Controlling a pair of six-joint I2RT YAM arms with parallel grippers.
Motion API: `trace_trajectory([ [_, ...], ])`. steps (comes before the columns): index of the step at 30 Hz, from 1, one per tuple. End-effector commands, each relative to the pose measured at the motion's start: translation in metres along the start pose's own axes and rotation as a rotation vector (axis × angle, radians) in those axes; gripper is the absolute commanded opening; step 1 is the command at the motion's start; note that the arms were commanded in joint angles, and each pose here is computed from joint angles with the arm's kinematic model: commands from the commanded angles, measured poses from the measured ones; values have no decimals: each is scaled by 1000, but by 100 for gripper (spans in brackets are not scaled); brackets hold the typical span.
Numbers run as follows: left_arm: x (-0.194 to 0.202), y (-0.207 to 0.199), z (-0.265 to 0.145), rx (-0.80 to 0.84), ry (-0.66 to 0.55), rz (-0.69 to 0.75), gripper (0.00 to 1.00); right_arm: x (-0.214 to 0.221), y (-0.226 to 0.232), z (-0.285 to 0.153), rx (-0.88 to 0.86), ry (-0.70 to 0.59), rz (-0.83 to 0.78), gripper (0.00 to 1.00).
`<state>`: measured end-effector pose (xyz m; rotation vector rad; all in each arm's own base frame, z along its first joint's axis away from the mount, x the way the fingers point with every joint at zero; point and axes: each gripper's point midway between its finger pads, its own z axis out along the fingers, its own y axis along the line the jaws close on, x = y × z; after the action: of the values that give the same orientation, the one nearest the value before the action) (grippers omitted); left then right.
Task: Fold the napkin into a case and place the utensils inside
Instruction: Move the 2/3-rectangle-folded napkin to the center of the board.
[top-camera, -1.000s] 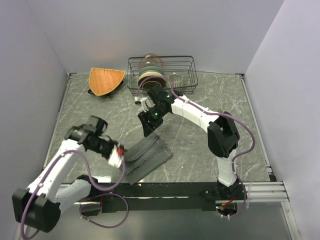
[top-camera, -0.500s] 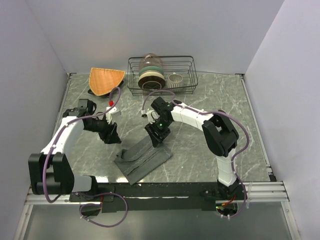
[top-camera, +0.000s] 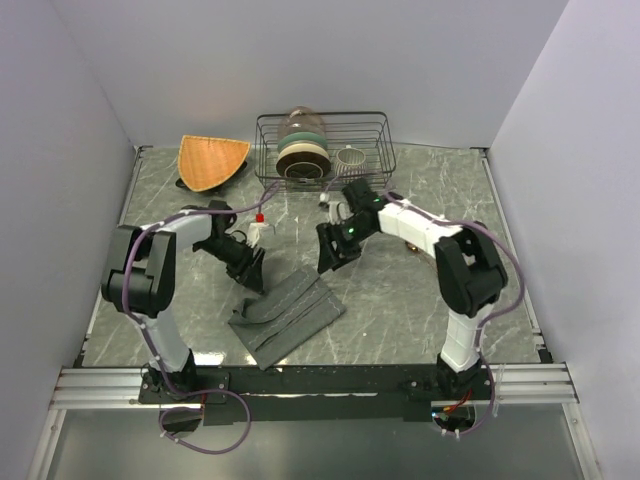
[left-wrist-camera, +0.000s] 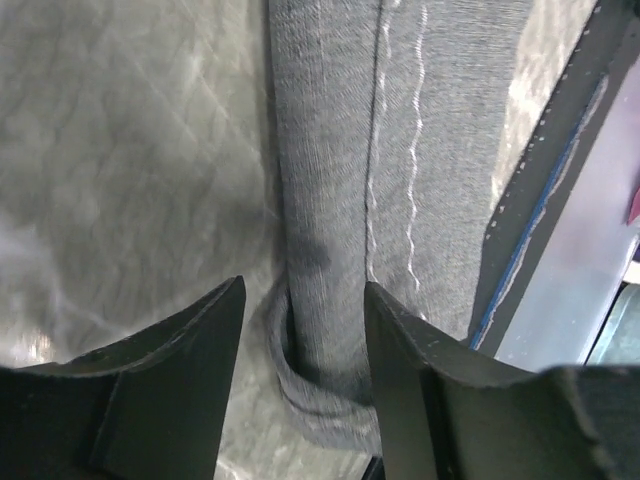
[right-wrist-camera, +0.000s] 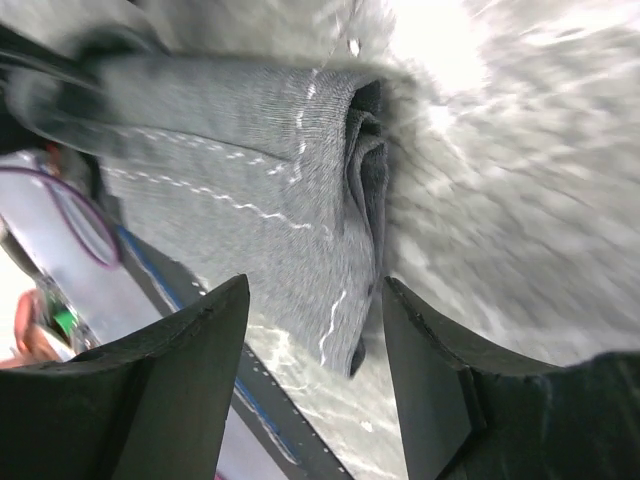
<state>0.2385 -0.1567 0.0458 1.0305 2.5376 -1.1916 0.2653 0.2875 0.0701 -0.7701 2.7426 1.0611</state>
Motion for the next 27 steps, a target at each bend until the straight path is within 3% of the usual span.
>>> trace_trajectory([
  [1, -13, 0, 12, -22, 38, 15, 57, -22, 13, -43, -31, -138, -15, 64],
  [5, -7, -2, 24, 8, 102, 13, 57, -21, -7, -55, -1, -156, 30, 65],
  [11, -8, -5, 31, 46, 161, 2, 49, -24, -25, -66, 38, -174, 55, 65],
  [15, -21, -6, 30, 41, 172, 52, 19, -30, -38, -77, 50, -190, 91, 65],
  [20, -42, 2, 29, 43, 180, 76, 3, -36, -59, -91, 81, -220, 132, 65],
  [22, -47, 4, 31, 70, 188, 81, 5, -38, -68, -99, 96, -234, 148, 65],
  [23, -43, -2, 30, 101, 206, 59, 12, -41, -71, -102, 101, -244, 145, 65],
  [24, -43, -4, 32, 119, 211, 60, 25, -40, -74, -103, 104, -243, 152, 65],
  [27, -40, -5, 37, 139, 226, 59, 39, -41, -81, -108, 114, -249, 159, 65],
])
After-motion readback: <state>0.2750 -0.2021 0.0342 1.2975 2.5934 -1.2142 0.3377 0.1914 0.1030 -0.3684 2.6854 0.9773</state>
